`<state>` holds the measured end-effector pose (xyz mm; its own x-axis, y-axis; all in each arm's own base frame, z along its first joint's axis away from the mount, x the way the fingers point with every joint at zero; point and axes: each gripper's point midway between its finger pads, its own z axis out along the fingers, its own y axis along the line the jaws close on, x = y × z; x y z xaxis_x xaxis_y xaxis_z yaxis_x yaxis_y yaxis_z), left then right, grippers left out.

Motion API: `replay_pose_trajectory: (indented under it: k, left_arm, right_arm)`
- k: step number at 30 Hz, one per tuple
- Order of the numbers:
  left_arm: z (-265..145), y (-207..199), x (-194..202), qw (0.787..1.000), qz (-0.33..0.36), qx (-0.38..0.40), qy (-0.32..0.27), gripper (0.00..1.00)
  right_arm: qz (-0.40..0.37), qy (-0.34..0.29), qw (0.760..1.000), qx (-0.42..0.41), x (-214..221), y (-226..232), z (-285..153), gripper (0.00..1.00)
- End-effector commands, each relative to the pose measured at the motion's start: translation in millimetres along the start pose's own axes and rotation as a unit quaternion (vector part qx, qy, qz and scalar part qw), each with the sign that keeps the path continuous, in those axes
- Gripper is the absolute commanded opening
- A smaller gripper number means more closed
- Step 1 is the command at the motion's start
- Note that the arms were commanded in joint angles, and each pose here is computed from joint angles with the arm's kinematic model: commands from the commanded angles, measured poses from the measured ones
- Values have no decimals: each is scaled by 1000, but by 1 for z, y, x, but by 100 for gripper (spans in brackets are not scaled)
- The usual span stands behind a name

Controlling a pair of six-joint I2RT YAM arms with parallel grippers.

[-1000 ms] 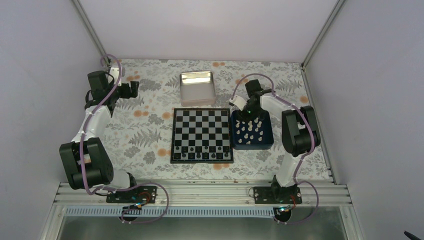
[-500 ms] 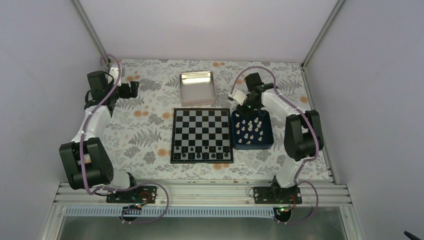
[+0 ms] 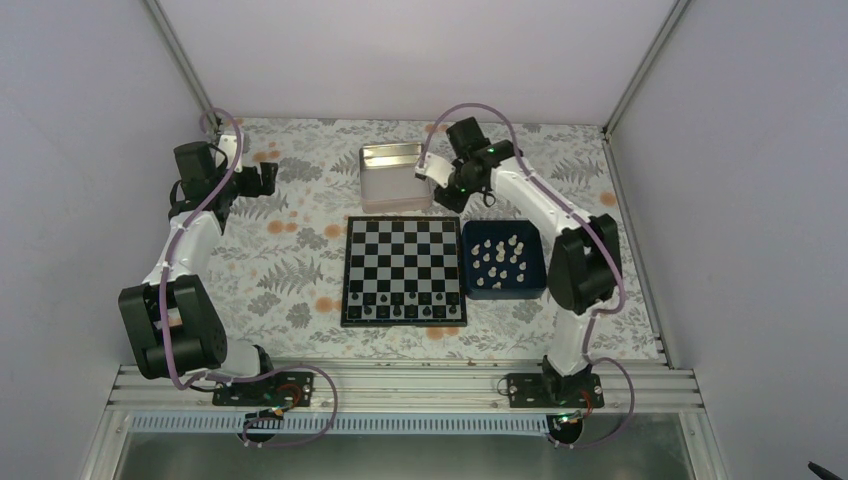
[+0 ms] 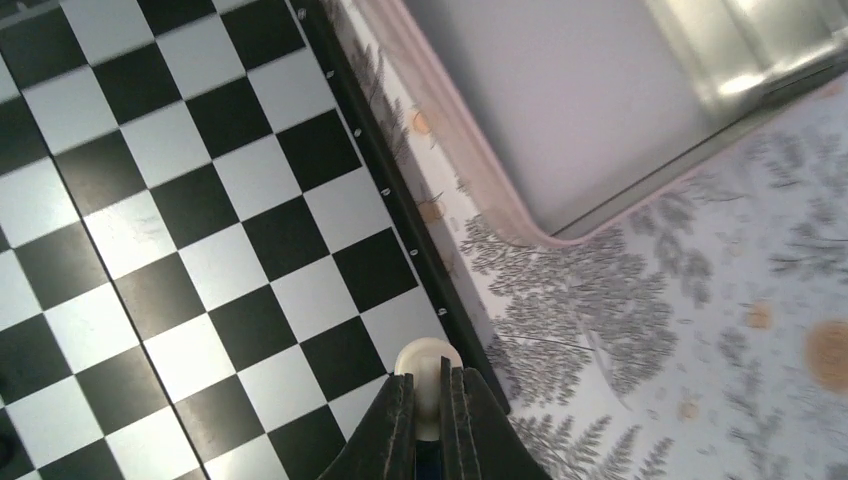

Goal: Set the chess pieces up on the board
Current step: Place the chess piece on the chessboard.

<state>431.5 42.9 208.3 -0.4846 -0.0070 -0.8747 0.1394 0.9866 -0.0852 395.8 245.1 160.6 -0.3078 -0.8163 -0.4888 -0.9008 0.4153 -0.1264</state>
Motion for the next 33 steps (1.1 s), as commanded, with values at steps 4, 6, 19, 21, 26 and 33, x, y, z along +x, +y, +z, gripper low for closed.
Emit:
replay_pose_trajectory:
  k: [4,6,19,21,26,33]
  left_arm:
    - [-6,3,-8,1000,6,-1,-13,100]
    - [-6,3,-8,1000,5,-1,-13,100]
    - [-6,4,-5,1000,1,4,-11,100]
    - [-6,4,-5,1000,1,5,-10,100]
    - [-5,3,-5,1000,1,8,-10,100]
    - [-5,4,-3,1000,0,10,-9,100]
  right_arm:
    - [11,33,999,-29,18,7,47,4]
    - [14,36,999,-33,21,9,55,4]
    - [21,61,996,-61,42,17,95,4]
    - [20,63,996,-62,44,18,97,4]
    - [22,65,995,-68,46,21,97,4]
    - [19,71,995,-72,50,25,95,5]
